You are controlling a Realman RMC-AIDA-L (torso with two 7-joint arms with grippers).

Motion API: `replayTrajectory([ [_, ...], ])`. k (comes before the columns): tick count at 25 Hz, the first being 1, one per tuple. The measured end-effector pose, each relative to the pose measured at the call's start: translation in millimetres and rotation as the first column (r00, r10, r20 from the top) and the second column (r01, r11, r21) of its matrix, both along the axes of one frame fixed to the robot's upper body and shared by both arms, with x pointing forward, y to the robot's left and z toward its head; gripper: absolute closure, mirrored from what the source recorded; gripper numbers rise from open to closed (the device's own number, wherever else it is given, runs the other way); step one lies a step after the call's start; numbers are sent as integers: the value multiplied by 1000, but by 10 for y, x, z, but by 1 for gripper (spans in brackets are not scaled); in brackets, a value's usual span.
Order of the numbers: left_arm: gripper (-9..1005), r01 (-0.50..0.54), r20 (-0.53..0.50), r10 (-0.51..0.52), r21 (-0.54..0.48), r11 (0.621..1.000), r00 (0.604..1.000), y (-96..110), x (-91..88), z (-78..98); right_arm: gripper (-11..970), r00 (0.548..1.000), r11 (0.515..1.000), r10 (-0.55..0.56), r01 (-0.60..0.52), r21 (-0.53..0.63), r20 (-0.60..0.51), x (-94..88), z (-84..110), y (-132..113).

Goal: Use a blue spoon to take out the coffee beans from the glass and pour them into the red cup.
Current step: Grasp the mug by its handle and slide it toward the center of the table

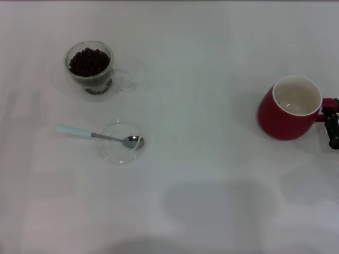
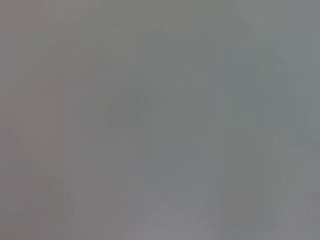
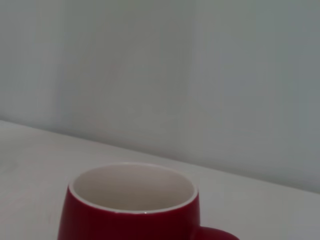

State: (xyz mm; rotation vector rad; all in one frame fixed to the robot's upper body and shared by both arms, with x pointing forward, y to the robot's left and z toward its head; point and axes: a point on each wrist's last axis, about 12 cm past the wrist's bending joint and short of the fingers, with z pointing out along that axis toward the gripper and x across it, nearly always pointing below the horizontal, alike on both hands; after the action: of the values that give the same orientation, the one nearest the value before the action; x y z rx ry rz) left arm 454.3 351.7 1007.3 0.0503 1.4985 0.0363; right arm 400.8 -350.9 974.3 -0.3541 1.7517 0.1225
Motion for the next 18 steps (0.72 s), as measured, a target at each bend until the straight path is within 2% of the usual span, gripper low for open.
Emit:
replayTrajectory([
  [3,454,-2,-7,2,0,1000,1000,3,1,-8,726,1000,1000,9,-9,-3,9,19,9,19],
  [6,454,-2,-9,2,1,1000,1000,4,3,-9,803,999,1000,28,-28,-3,15,41,18,51],
  [18,455,-16,-10,16,-3,1000,1000,17,13,-9,807,990,991,136,-136,1,19,128,32,227],
])
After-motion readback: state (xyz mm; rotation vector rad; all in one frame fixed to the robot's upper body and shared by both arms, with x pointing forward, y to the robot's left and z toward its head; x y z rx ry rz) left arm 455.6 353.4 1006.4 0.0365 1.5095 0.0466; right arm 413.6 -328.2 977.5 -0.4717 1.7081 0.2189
